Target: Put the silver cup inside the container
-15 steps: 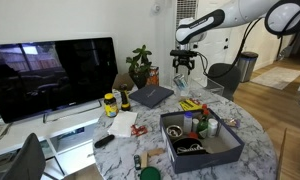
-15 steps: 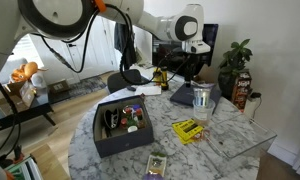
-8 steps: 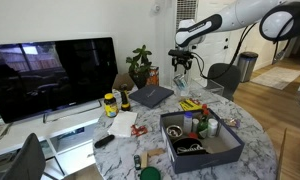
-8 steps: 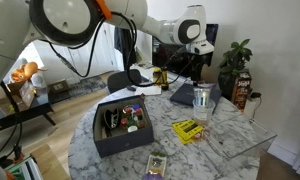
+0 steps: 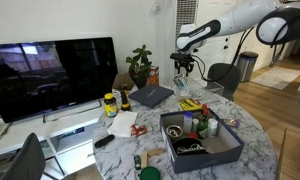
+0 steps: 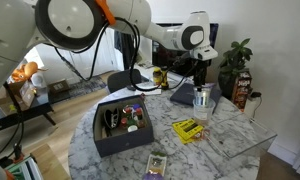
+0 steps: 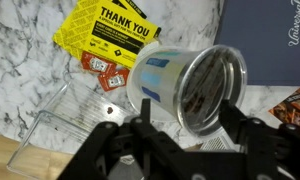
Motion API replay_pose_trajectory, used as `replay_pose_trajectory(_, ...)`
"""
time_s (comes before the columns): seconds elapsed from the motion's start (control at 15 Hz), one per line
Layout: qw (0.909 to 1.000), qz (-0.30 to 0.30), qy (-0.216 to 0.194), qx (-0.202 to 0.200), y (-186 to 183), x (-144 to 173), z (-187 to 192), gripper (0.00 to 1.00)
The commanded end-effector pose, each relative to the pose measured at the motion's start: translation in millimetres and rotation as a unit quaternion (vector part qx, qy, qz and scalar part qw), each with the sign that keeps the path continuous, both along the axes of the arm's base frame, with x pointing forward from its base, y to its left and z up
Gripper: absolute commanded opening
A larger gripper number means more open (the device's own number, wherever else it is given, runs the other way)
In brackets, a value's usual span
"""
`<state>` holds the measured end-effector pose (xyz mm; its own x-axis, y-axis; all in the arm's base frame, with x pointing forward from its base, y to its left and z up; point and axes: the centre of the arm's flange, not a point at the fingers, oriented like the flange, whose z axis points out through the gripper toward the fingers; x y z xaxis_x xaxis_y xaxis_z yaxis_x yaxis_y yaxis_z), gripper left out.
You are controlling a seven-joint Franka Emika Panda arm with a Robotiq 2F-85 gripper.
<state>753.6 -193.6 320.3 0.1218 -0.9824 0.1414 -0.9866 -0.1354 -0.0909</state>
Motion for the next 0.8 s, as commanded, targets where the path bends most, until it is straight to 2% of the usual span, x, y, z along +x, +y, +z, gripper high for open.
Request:
replay_pose_trajectory(0.0, 0.9997, -0.022, -0.002, -0.008, -8, 5, -13, 0.39)
replay_pose_trajectory(0.33, 0.9996, -0.025, -0.012, -0.009, -8, 3, -5, 0.02)
replay_pose_trajectory(0.6, 0.9995, -0.023, -0.018, -0.012, -8, 1, 0, 0.03)
replay_pose_trajectory(0.73, 0.9992, -0.018, -0.031, -0.015, -7, -5, 18, 0.02)
